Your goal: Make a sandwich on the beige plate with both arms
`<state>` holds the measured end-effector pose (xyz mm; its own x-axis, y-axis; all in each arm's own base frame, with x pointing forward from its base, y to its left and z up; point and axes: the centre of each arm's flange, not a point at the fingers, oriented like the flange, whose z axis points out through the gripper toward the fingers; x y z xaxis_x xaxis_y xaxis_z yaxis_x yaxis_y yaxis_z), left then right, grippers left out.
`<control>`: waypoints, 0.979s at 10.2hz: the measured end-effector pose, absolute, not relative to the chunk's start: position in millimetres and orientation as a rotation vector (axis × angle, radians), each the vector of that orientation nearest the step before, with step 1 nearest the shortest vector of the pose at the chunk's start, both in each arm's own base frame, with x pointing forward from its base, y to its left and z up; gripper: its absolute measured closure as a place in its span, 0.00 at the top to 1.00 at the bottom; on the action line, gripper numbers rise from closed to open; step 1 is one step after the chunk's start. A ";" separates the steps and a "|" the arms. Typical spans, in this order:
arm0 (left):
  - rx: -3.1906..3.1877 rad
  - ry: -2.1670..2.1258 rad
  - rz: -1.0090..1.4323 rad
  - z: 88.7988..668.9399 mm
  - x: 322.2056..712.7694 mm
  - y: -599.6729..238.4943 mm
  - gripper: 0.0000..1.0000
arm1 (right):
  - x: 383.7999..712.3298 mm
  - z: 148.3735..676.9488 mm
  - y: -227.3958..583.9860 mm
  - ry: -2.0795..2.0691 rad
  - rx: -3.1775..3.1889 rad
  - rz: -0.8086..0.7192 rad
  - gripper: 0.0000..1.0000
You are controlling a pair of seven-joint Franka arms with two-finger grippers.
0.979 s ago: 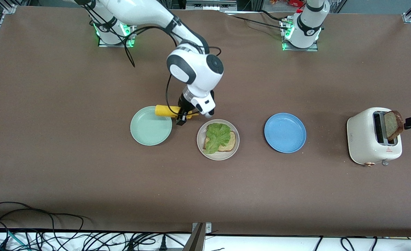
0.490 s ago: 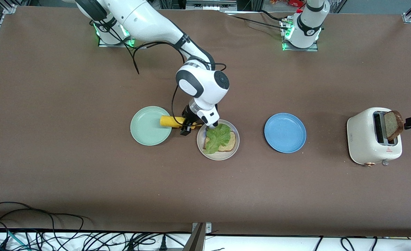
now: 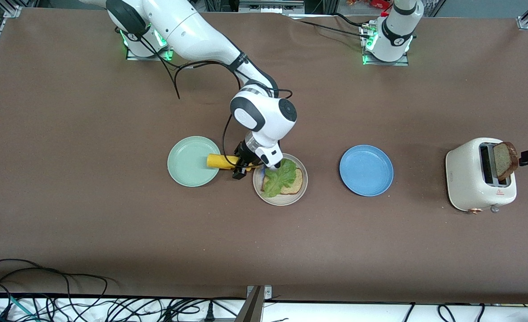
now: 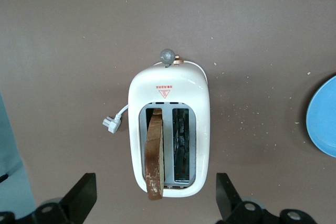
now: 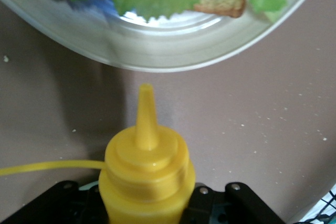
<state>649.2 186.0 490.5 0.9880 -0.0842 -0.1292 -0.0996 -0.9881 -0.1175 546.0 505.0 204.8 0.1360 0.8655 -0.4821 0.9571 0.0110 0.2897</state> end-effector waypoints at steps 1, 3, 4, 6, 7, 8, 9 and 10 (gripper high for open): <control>-3.009 0.140 0.188 490.5 649.2 186.0 1.00 | 553.6 218.8 502.2 1.731 1.897 -0.207 0.12; -3.009 0.139 0.188 490.5 649.1 186.1 1.00 | 581.9 274.4 477.0 1.738 2.013 -0.192 0.12; -3.009 0.138 0.191 489.9 648.8 186.5 1.00 | 599.0 312.8 452.4 1.758 2.080 -0.190 0.12; -3.011 0.134 0.205 486.1 647.6 188.3 1.00 | 624.4 386.3 388.9 1.814 2.195 -0.176 0.12; -3.013 0.125 0.216 483.3 645.9 192.0 1.00 | 633.0 413.7 350.5 1.844 2.252 -0.170 0.12; -3.028 0.107 0.228 478.4 643.0 197.8 1.00 | 639.0 433.5 314.5 1.867 2.310 -0.158 0.12; -3.049 0.077 0.241 472.0 638.4 207.4 1.00 | 643.3 449.3 278.7 1.880 2.382 -0.141 0.12; -3.063 0.053 0.256 465.7 633.8 216.4 1.00 | 645.7 461.1 245.1 1.883 2.470 -0.116 0.12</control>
